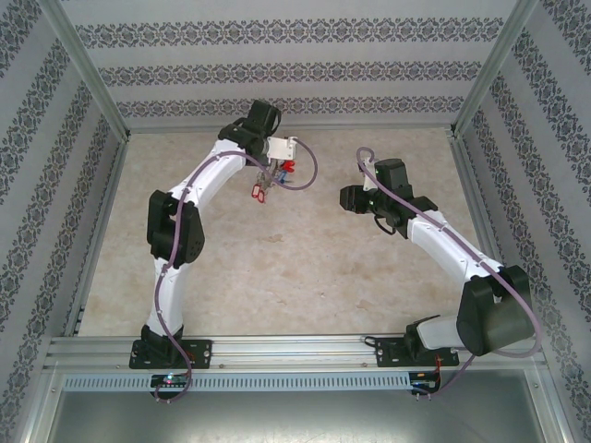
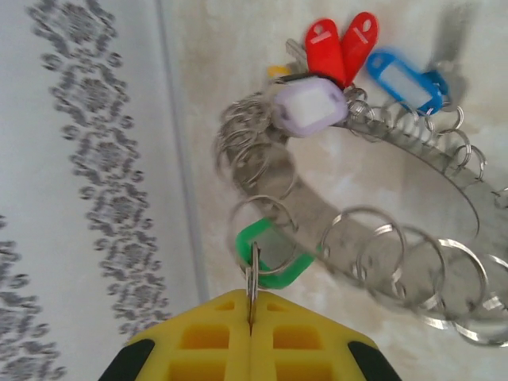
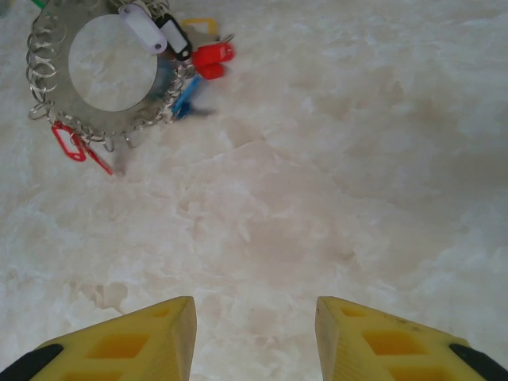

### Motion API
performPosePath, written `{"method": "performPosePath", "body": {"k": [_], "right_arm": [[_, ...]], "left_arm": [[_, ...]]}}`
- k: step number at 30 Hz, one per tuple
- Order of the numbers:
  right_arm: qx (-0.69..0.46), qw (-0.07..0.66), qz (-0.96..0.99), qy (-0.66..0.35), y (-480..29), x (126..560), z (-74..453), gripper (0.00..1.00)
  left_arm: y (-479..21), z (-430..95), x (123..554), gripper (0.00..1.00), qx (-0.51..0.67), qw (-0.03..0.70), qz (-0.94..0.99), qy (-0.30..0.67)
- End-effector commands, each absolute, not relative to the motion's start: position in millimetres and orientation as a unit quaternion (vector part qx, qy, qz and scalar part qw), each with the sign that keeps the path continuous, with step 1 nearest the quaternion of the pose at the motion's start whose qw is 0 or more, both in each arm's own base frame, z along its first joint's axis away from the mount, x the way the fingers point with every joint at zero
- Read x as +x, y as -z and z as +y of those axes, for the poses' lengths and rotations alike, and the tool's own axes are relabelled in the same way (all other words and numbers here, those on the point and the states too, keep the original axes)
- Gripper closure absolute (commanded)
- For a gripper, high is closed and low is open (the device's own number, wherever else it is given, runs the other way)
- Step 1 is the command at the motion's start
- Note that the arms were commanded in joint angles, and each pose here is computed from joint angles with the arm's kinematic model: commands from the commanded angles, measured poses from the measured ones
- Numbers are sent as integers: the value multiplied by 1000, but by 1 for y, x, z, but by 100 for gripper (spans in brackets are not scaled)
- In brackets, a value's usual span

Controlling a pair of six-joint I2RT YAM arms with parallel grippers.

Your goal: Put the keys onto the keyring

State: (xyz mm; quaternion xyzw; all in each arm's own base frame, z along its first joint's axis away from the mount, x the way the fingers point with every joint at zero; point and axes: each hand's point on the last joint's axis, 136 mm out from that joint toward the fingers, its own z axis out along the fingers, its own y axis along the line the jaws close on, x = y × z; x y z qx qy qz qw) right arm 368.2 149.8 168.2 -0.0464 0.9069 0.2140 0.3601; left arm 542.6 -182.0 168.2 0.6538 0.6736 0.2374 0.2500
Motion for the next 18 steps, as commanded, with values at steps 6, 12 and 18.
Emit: {"method": "performPosePath", "body": {"k": [6, 12, 18], "right_arm": [[-50, 359, 903, -230, -176, 369, 153, 55], [-53, 356, 902, -240, -177, 371, 158, 54], [-60, 360, 900, -239, -182, 369, 158, 54]], "left_arm": [[-122, -153, 503, 100, 547, 209, 791, -179], [-81, -138, 458, 100, 482, 167, 852, -116], [-68, -119, 419, 100, 405, 143, 901, -60]]}}
